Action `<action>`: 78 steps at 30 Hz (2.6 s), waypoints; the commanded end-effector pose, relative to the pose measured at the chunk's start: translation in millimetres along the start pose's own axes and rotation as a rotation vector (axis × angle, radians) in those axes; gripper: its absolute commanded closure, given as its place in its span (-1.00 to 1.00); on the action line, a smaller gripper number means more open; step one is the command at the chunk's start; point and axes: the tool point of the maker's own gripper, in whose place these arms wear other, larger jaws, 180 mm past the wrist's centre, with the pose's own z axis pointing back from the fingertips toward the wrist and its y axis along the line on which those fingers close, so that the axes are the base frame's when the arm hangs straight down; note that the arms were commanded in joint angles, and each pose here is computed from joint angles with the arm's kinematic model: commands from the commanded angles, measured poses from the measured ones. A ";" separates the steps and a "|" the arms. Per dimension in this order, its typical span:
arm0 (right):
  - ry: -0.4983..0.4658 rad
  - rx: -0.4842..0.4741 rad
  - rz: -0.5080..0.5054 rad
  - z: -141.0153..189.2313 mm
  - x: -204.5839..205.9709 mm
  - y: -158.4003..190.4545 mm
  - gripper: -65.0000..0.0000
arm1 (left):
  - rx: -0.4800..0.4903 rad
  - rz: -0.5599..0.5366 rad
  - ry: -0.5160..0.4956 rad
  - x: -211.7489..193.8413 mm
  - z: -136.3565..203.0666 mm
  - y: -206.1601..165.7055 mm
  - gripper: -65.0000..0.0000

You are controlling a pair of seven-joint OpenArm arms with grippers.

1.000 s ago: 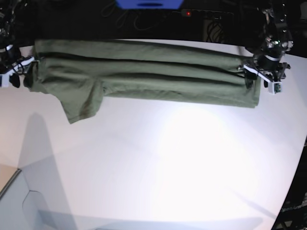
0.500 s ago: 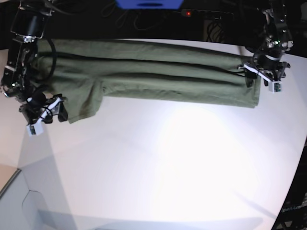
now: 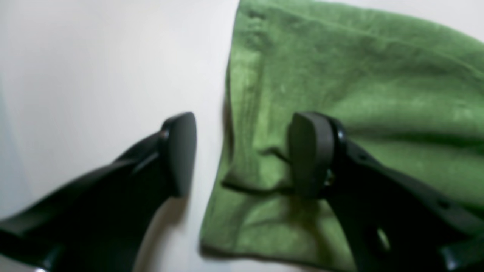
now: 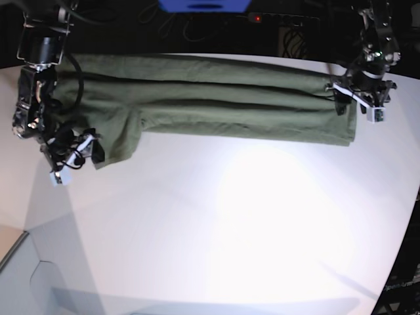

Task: Layout the t-shirt on the table in an organized manner, then fold the t-shirt properly
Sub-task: 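Release the hem and move the right gripper to the sleeve flap, then tuck the sleeve flap under the folded shirt with the right gripper, then grasp the folded shirt ends with both grippers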

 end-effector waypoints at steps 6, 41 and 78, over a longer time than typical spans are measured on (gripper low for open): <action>-0.020 0.021 0.038 -1.5 12.2 6.5 -0.12 | 0.007 -0.010 -0.045 15.1 2.1 4.3 -0.19; -0.142 -0.183 0.134 129.6 -15.5 9.2 1.00 | 0.007 -0.010 -0.046 16.2 1.6 4.2 -0.20; 0.015 -0.192 -0.077 122.0 -105.2 1.8 1.00 | 0.045 0.125 -0.147 40.3 16.0 21.9 -0.56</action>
